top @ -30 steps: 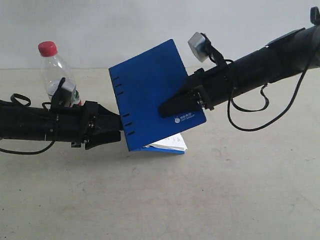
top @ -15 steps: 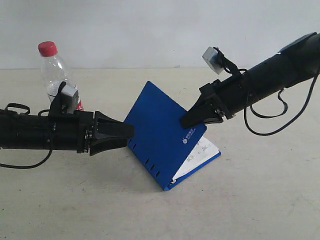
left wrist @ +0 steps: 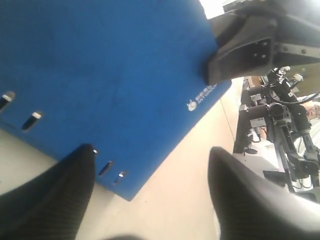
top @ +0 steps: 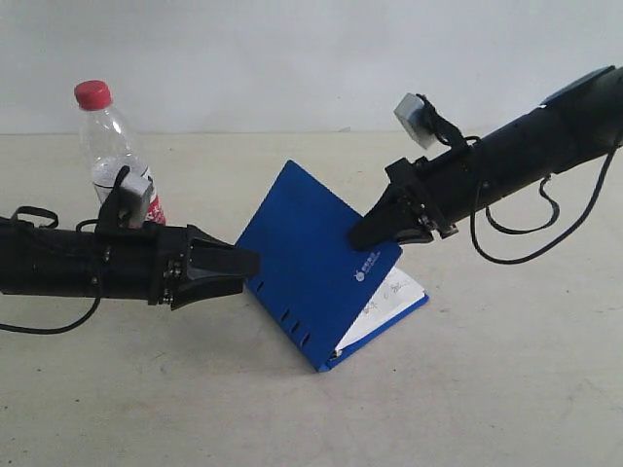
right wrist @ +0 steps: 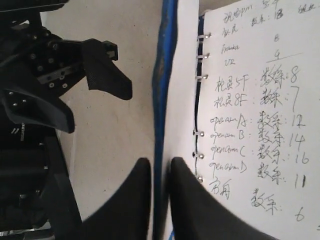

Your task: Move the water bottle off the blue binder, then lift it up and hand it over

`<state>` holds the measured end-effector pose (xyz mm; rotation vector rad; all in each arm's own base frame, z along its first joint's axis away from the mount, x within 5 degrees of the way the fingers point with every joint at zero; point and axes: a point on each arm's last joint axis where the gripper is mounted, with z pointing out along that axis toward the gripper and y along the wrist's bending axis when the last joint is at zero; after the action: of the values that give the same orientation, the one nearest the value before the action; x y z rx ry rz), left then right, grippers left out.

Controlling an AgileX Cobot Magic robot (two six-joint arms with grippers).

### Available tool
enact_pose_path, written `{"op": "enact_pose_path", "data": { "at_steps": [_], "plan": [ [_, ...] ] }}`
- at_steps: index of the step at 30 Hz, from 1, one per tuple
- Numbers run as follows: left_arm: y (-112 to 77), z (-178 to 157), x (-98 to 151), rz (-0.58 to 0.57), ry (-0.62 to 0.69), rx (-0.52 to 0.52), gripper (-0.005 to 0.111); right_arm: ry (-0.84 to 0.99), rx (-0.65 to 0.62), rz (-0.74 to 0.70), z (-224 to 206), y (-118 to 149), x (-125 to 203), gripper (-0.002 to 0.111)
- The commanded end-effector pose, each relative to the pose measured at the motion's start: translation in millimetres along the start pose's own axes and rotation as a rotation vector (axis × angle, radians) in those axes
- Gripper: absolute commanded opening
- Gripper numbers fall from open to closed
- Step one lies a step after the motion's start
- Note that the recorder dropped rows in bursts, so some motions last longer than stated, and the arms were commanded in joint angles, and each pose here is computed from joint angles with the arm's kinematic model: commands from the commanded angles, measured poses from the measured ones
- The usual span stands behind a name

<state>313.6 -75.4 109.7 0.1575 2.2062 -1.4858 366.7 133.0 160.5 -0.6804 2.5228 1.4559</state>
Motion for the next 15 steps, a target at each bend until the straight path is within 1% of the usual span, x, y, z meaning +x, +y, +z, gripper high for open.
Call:
{"op": "enact_pose_path", "data": {
  "at_steps": [1, 2, 3, 7, 9, 10, 11, 12, 13, 14, 15],
  "plan": [
    [-8.2, 1, 0, 0.009, -0.006, 0.059, 0.062, 0.06, -0.041, 0.051, 26, -7, 7, 0.034],
    [-8.4, 1, 0, 0.009, -0.007, 0.061, 0.062, 0.074, -0.046, 0.049, 32, -7, 8, 0.038],
    [-8.4, 1, 0, 0.009, -0.007, 0.061, 0.062, 0.082, -0.049, 0.044, 35, -6, 9, 0.039],
    [-8.4, 1, 0, 0.009, -0.007, 0.061, 0.062, 0.103, -0.059, -0.003, 46, -2, 7, 0.039],
    [-8.4, 1, 0, 0.009, -0.007, 0.061, 0.062, 0.065, -0.003, -0.018, 48, -4, 0, 0.039],
    [-8.4, 1, 0, 0.009, -0.007, 0.061, 0.062, 0.048, 0.021, -0.024, 47, -6, -2, 0.036],
    [-8.4, 1, 0, 0.009, -0.007, 0.061, 0.062, 0.035, 0.035, -0.036, 47, -6, -5, 0.029],
    [-8.4, 1, 0, 0.009, -0.007, 0.061, 0.062, 0.03, 0.037, -0.053, 46, -6, -7, 0.02],
    [-8.1, 0, 0, 0.009, -0.008, 0.06, 0.062, 0.026, 0.036, -0.071, 45, -5, -9, 0.007],
    [-7.7, 0, 0, 0.008, -0.011, 0.059, 0.062, 0.029, 0.031, -0.082, 44, -4, -10, 0.0],
    [-6.6, -2, -1, 0.006, -0.017, 0.056, 0.062, 0.03, 0.025, -0.088, 44, -3, -10, 0.0]
  ]
}}
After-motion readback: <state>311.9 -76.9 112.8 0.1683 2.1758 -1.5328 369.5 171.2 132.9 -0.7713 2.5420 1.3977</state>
